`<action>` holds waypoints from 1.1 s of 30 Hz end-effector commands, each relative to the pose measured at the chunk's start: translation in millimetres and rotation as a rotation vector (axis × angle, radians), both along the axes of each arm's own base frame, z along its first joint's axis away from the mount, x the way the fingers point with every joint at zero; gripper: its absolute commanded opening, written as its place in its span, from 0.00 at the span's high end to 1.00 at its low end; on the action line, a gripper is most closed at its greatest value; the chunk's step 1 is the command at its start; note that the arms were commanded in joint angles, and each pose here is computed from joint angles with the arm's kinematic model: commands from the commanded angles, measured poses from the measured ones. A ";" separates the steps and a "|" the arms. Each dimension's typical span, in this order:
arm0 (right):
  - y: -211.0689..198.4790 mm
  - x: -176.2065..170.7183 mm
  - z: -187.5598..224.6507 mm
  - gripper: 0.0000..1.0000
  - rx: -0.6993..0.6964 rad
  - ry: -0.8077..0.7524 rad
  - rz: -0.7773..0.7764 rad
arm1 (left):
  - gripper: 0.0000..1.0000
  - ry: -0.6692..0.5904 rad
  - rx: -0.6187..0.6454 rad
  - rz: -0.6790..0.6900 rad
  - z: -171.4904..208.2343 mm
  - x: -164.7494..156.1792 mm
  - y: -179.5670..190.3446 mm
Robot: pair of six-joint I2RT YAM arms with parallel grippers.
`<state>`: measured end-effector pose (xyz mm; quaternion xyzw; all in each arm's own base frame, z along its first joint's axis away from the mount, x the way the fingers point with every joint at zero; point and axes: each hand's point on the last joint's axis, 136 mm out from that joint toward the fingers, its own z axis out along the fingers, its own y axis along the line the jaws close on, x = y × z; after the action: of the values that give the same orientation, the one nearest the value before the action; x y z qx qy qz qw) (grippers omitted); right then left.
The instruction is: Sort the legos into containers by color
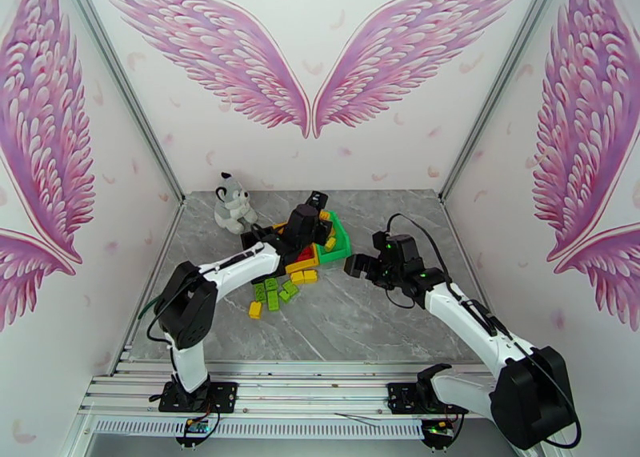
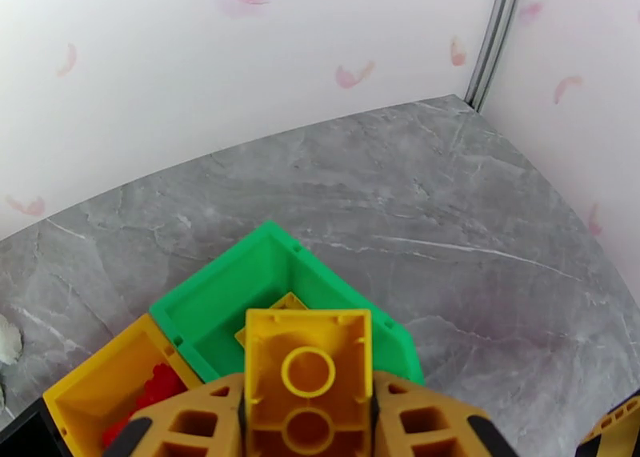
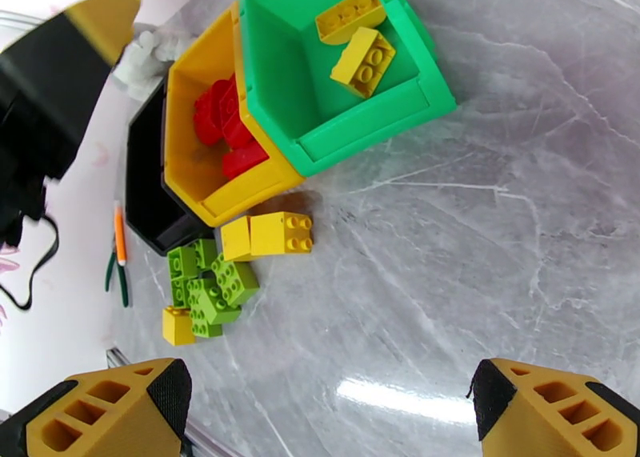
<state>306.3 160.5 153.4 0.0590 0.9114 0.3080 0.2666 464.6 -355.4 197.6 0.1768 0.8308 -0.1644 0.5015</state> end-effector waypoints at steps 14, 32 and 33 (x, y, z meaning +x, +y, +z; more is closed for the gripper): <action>1.6 -0.7 7.0 0.01 -0.009 -0.023 0.018 | 0.19 -0.022 -0.021 0.024 30.6 -17.3 -1.4; 117.4 -53.7 29.3 0.01 0.002 -0.105 0.426 | 0.13 0.115 -0.050 0.459 -76.1 -190.9 198.3; 123.5 -56.7 26.9 0.01 -0.013 -0.104 0.443 | 0.15 0.136 -0.056 0.470 -86.5 -198.1 204.4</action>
<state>250.0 272.0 174.7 -0.1288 0.8905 0.3739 0.2251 280.4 -171.7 132.6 0.0099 0.8684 -0.0742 0.4903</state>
